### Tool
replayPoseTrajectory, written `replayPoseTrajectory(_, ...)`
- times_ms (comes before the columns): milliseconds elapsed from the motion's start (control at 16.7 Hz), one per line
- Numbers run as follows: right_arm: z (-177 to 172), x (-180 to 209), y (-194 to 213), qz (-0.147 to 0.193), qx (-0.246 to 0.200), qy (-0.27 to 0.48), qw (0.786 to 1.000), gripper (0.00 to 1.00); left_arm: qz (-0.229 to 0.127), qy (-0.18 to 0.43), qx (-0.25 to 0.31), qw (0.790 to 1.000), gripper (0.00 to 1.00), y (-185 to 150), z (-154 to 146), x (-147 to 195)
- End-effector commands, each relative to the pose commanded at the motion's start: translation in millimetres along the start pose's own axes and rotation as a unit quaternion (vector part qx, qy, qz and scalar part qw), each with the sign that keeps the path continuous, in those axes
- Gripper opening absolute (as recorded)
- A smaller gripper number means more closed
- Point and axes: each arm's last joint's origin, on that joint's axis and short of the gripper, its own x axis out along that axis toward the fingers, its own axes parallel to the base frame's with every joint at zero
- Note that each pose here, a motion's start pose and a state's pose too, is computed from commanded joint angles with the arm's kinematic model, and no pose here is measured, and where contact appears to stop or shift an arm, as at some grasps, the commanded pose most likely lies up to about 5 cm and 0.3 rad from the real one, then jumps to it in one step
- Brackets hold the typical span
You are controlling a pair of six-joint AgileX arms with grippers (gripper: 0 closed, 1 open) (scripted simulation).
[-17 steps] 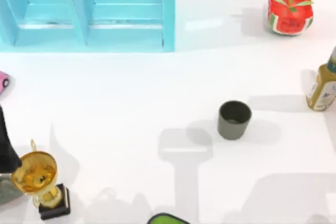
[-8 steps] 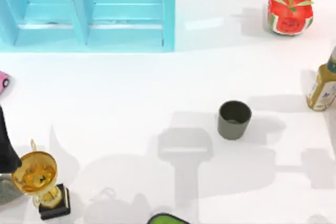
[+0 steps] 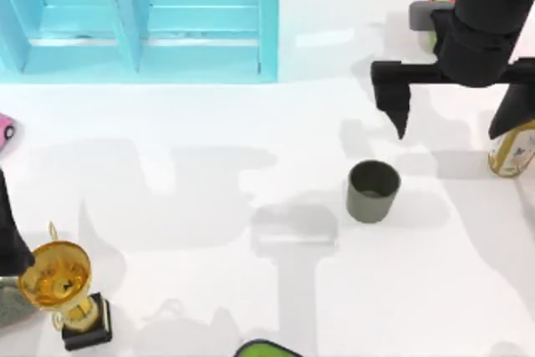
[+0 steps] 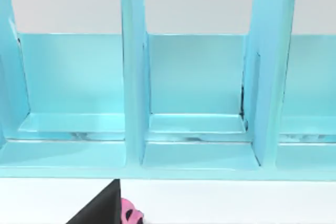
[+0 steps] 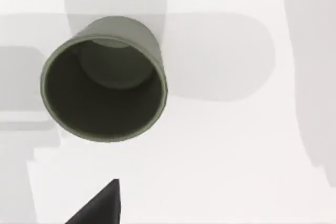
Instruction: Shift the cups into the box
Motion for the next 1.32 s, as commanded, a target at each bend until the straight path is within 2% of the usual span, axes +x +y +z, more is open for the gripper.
replayPoseTrajectory(180, -4, 9, 31, 0.002, 0.0, -0.007, 1.0, 1.0, 0.0, 0.0, 0.0, 1.0, 1.0, 0, 0, 0)
replayPoseTrajectory(540, -4, 14, 31, 0.001, 0.0, -0.005, 1.0, 1.0, 0.0, 0.0, 0.0, 1.0, 1.0, 0, 0, 0)
replayPoseTrajectory(1020, -1, 101, 33, 0.003, -0.001, -0.009, 1.0, 1.0, 0.0, 0.0, 0.0, 1.0, 1.0, 0, 0, 0)
replayPoseTrajectory(1320, -3, 109, 32, 0.002, -0.001, -0.007, 1.0, 1.0, 0.0, 0.0, 0.0, 1.0, 1.0, 0, 0, 0)
